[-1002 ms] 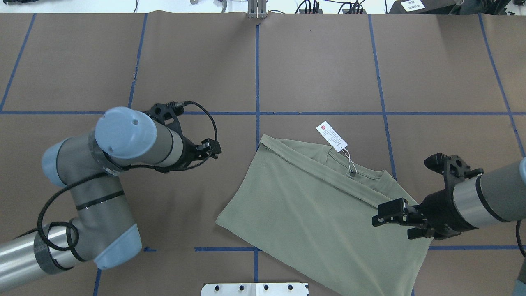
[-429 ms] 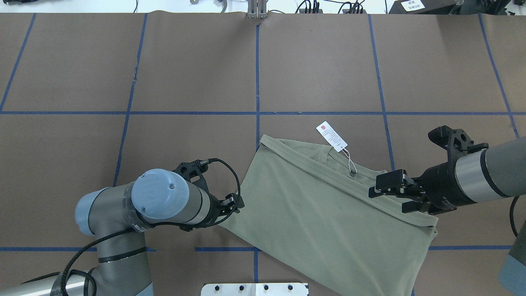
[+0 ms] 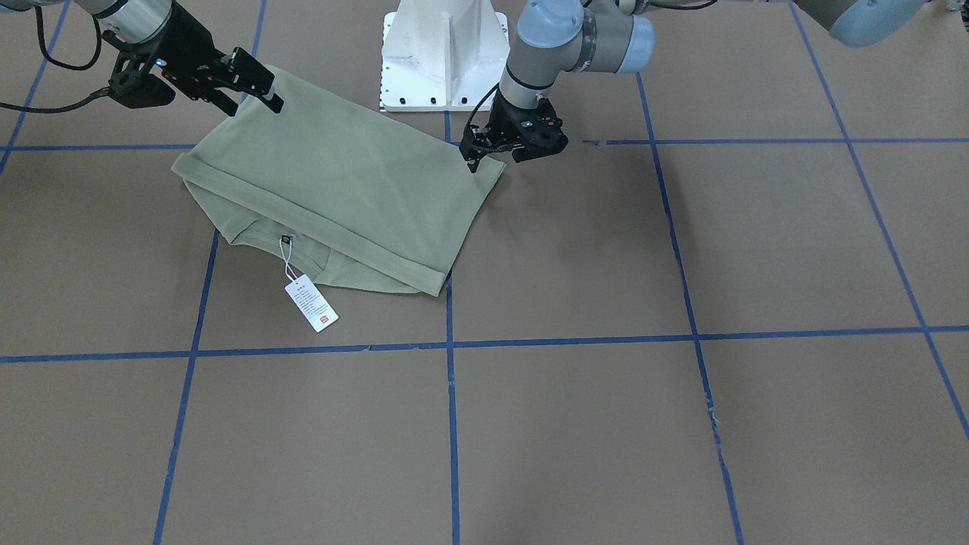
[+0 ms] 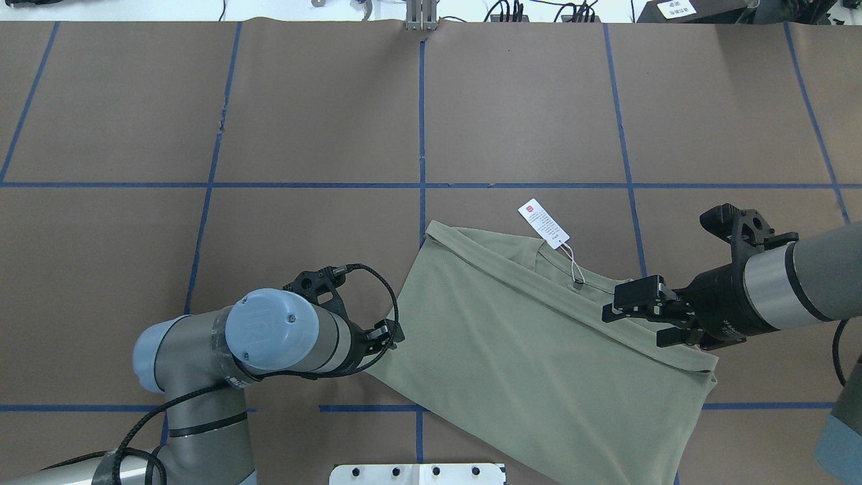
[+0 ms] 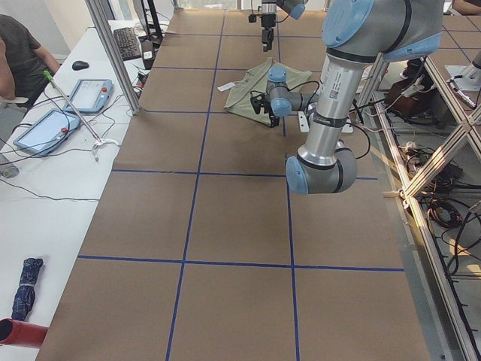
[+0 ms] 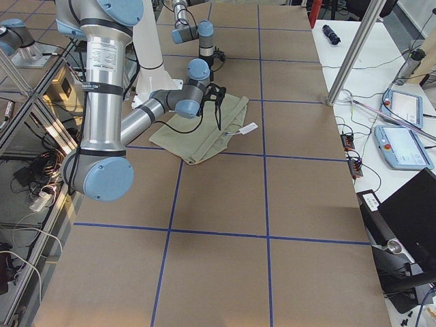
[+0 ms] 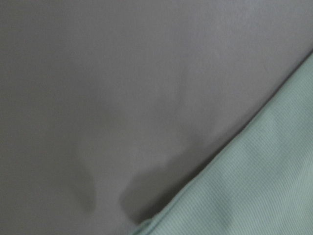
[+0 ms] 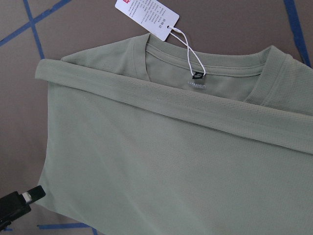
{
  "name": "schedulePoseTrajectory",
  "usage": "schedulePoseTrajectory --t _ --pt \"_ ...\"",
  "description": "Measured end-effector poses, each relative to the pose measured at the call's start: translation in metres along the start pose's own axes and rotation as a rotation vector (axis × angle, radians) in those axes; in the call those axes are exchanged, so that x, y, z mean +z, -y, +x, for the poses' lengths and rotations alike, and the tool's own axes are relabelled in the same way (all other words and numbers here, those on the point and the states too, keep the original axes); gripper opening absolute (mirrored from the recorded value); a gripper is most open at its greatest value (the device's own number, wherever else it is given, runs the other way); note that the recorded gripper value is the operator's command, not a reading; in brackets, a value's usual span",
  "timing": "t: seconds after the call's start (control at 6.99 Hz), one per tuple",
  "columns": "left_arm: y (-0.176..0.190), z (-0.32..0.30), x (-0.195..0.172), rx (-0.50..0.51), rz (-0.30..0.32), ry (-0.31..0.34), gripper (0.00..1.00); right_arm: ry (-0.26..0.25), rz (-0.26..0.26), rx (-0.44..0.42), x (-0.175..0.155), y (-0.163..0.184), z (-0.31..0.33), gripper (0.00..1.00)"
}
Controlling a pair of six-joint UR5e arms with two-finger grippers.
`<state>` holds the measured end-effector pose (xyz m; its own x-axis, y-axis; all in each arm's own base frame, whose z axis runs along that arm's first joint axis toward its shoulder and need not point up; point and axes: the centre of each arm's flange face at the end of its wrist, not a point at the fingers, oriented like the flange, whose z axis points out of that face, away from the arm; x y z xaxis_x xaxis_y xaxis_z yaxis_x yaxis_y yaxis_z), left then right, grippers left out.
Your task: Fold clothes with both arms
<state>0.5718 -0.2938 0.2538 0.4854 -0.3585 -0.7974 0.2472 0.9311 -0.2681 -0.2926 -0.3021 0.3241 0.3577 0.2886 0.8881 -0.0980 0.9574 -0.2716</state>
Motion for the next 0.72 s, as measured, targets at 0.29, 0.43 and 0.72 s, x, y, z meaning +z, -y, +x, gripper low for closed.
schedulePoseTrajectory --t 0.29,0.43,0.72 --pt "0.0045 0.0036 0.0073 0.002 0.015 -0.013 0.71 0.000 0.001 0.000 -0.0003 0.0003 0.0001 1.00" --pt "0.0040 0.0056 0.0075 0.002 0.014 -0.016 0.71 0.000 0.000 0.001 -0.0003 0.0003 0.0004 1.00" --pt "0.0037 0.0052 0.0072 0.002 0.012 -0.012 0.74 0.000 0.000 0.002 -0.0007 0.0004 0.0005 1.00"
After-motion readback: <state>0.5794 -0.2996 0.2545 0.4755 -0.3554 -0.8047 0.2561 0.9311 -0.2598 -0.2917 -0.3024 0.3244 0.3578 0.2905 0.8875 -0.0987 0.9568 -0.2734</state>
